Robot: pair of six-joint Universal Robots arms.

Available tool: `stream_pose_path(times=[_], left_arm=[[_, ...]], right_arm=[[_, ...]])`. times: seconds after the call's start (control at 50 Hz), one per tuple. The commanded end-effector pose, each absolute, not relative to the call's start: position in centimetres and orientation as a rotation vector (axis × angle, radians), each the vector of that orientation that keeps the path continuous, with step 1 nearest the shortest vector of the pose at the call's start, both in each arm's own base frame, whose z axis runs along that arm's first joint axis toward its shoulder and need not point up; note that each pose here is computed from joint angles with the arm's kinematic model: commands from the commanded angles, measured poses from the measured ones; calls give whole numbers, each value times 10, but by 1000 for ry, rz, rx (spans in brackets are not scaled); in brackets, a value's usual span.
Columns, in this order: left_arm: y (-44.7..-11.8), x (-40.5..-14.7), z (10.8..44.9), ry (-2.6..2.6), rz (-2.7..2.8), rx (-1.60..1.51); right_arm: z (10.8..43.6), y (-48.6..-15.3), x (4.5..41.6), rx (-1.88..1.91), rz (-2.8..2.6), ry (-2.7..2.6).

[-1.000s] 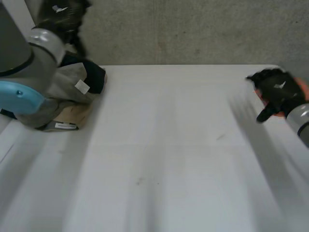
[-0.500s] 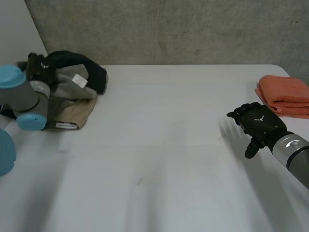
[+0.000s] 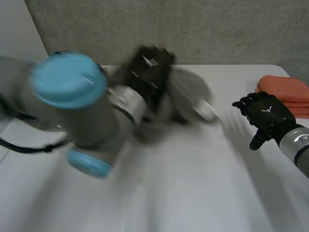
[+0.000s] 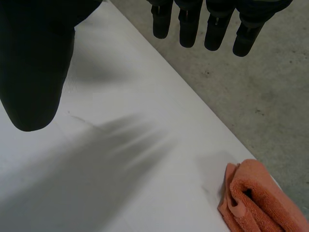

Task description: Fold the laundry.

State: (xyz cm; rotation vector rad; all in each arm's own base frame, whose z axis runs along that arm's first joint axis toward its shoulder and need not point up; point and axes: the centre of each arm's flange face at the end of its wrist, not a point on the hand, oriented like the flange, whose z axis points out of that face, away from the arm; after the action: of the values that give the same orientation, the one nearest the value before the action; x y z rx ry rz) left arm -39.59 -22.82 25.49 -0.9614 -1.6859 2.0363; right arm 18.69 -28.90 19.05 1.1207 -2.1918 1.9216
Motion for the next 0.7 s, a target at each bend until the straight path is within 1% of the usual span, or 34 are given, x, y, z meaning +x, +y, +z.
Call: stream_pose_path(times=[0.02,0.1,0.14,0.16,0.2,0.22,0.24,0.32,0.38,0.46,0.5,0.56,0.62,0.7], left_arm=[[-207,-433,156,-1871,1821,-1167],[-199,-428,150,-1965,1809,-1215],[-199,-425,170,-1949,1850,-1173],[-199,-421,191,-1921,1891,-1136],[-200,-413,208,-1907,1918,-1109],[-201,-408,216,-1905,1933,-1091],[-206,-397,228,-1909,1958,-1057],[-217,-374,248,-1914,2008,-1010],[-218,-366,245,-1933,1982,-1034],[-223,-350,223,-1992,1891,-1096],[-230,-338,208,-2035,1830,-1126],[-236,-324,190,-2058,1757,-1200],[-241,-317,178,-2023,1727,-1289],[-256,-312,171,-1933,1791,-1376]], right_arm=[[190,-291,183,1030,1922,-2250],[194,-296,178,962,1944,-2275],[197,-299,171,916,1953,-2279],[199,-300,170,905,1959,-2276],[203,-299,169,891,1969,-2275],[207,-297,169,881,1979,-2280],[208,-297,169,872,1981,-2291],[212,-292,170,835,1980,-2351],[213,-287,172,847,1950,-2394],[221,-270,181,943,1930,-2400],[221,-264,184,1000,1910,-2383],[216,-255,188,1140,1839,-2319],[208,-244,192,1298,1763,-2220],[197,-223,206,1507,1688,-2104]])
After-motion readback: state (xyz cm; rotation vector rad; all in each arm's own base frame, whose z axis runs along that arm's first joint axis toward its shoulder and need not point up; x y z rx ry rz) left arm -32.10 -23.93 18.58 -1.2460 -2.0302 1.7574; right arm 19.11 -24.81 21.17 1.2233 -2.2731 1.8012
